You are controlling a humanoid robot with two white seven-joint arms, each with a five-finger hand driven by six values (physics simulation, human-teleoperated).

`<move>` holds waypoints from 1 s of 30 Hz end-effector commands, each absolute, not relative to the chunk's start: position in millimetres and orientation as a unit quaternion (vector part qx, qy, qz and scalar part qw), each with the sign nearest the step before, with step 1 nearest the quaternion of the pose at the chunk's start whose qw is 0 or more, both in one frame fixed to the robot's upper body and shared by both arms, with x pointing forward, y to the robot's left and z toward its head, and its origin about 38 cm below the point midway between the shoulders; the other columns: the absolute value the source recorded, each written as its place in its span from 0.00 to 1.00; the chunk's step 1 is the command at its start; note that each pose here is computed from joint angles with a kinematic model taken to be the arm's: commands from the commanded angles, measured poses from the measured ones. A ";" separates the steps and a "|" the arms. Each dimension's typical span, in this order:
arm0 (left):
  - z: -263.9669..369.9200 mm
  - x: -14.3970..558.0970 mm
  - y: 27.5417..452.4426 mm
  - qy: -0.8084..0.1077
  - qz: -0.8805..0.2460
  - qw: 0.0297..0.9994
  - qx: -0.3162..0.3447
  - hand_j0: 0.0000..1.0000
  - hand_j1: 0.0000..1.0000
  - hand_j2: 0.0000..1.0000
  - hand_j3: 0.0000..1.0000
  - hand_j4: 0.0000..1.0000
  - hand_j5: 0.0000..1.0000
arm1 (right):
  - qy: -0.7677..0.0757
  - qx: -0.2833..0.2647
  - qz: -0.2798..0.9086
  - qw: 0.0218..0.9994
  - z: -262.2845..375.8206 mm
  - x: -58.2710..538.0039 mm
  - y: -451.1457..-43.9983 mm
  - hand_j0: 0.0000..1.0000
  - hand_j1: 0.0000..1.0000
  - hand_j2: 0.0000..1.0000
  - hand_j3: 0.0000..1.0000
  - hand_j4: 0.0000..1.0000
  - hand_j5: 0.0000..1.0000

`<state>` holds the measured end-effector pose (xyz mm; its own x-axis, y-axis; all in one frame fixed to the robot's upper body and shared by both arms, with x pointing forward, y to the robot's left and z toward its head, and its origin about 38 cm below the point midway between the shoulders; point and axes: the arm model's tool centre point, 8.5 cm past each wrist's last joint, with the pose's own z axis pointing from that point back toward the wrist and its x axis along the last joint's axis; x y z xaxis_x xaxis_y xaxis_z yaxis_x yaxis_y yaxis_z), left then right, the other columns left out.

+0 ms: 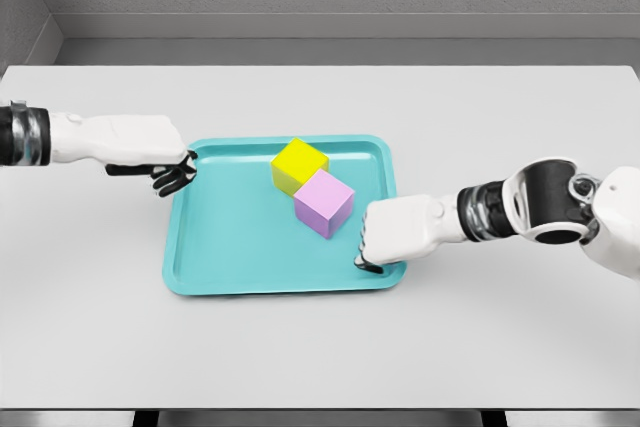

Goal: Push two cubes

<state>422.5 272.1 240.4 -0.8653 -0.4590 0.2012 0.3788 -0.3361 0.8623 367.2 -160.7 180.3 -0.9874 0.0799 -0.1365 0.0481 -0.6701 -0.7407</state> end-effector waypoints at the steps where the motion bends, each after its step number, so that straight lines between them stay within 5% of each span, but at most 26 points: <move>1: 239.0 420.9 243.9 -0.536 -0.811 0.236 0.015 0.00 0.00 0.00 0.00 0.00 0.00 | -0.443 0.008 0.896 0.036 181.8 350.0 -147.5 0.27 0.27 0.27 0.27 0.27 0.27; 5: 231.6 420.2 220.8 -0.546 -0.807 0.223 -0.006 0.00 0.00 0.00 0.00 0.00 0.00 | -0.438 -0.017 0.896 0.065 193.7 360.0 -177.6 0.28 0.28 0.28 0.28 0.28 0.28; 11: 212.9 414.2 205.0 -0.547 -0.806 0.222 -0.033 0.00 0.00 0.00 0.00 0.00 0.00 | -0.434 0.027 0.900 0.038 174.0 344.3 -148.2 0.27 0.27 0.27 0.27 0.27 0.27; 23: 191.5 406.6 178.4 -0.545 -0.807 0.215 -0.069 0.00 0.00 0.00 0.00 0.00 0.00 | -0.449 0.014 0.893 0.026 202.5 356.1 -141.9 0.28 0.28 0.28 0.28 0.28 0.28; 26: 188.2 407.3 173.0 -0.546 -0.806 0.214 -0.073 0.00 0.00 0.00 0.00 0.00 0.00 | -0.438 0.004 0.898 0.045 201.3 358.8 -161.6 0.28 0.28 0.28 0.28 0.28 0.28; 30: 181.2 411.0 173.4 -0.541 -0.808 0.222 -0.070 0.00 0.00 0.00 0.00 0.00 0.00 | -0.440 -0.066 0.885 0.141 241.7 373.9 -251.9 0.27 0.27 0.27 0.27 0.27 0.27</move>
<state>408.4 174.4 183.6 -0.8960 -0.2749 0.3487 0.4272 -0.3195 0.8458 361.8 -216.6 205.2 -0.9735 0.2171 0.0718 -0.1899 -0.5928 -0.7826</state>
